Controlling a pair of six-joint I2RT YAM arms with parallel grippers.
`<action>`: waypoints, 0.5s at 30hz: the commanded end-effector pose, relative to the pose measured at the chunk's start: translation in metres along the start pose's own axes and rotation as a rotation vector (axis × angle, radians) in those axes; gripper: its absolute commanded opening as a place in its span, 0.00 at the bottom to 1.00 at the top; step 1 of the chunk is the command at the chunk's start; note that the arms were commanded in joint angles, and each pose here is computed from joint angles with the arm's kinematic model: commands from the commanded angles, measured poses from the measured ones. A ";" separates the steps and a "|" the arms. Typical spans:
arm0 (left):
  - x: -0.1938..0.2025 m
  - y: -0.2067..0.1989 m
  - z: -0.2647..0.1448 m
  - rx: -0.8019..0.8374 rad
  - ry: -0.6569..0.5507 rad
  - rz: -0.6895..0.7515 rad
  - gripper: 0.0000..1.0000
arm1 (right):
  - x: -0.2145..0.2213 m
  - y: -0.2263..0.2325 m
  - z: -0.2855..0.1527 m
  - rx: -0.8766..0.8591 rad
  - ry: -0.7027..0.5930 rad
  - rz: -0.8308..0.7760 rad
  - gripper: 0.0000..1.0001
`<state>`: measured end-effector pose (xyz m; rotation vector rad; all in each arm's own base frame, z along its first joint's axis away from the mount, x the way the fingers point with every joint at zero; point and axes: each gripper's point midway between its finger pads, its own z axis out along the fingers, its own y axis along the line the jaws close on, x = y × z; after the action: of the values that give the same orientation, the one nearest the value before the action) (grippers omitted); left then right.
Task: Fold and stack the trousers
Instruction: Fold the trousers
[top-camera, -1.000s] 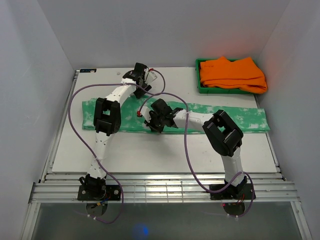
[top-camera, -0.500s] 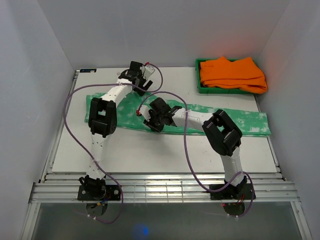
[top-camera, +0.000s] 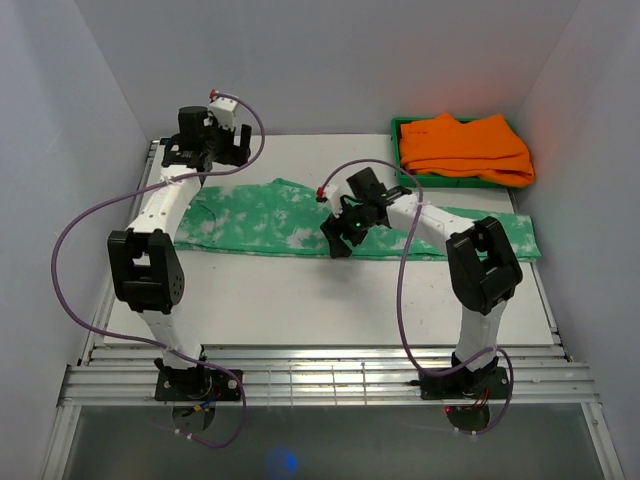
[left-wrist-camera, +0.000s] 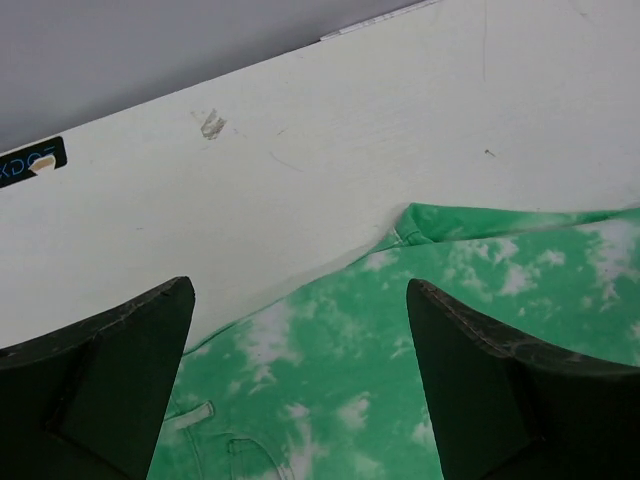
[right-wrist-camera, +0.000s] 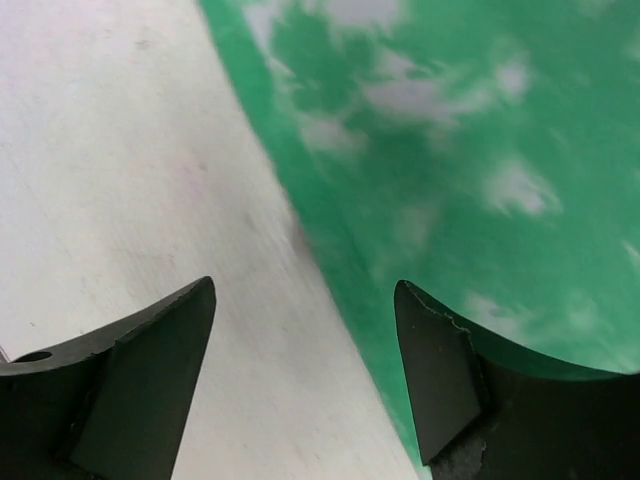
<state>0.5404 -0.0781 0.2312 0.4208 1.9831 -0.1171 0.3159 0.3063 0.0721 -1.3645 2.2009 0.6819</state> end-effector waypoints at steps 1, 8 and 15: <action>0.023 -0.013 -0.003 0.066 0.005 -0.070 0.98 | -0.008 -0.007 -0.034 -0.060 -0.058 0.082 0.77; 0.056 -0.028 -0.011 0.209 0.083 -0.209 0.90 | 0.064 -0.087 -0.063 0.156 0.066 0.186 0.57; 0.172 0.019 -0.021 0.139 0.336 -0.544 0.81 | 0.143 -0.148 -0.101 0.327 0.132 0.337 0.54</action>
<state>0.4844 -0.0534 0.1294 0.2130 2.2555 -0.4588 0.3832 0.1232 0.0460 -0.9259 2.5025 0.4358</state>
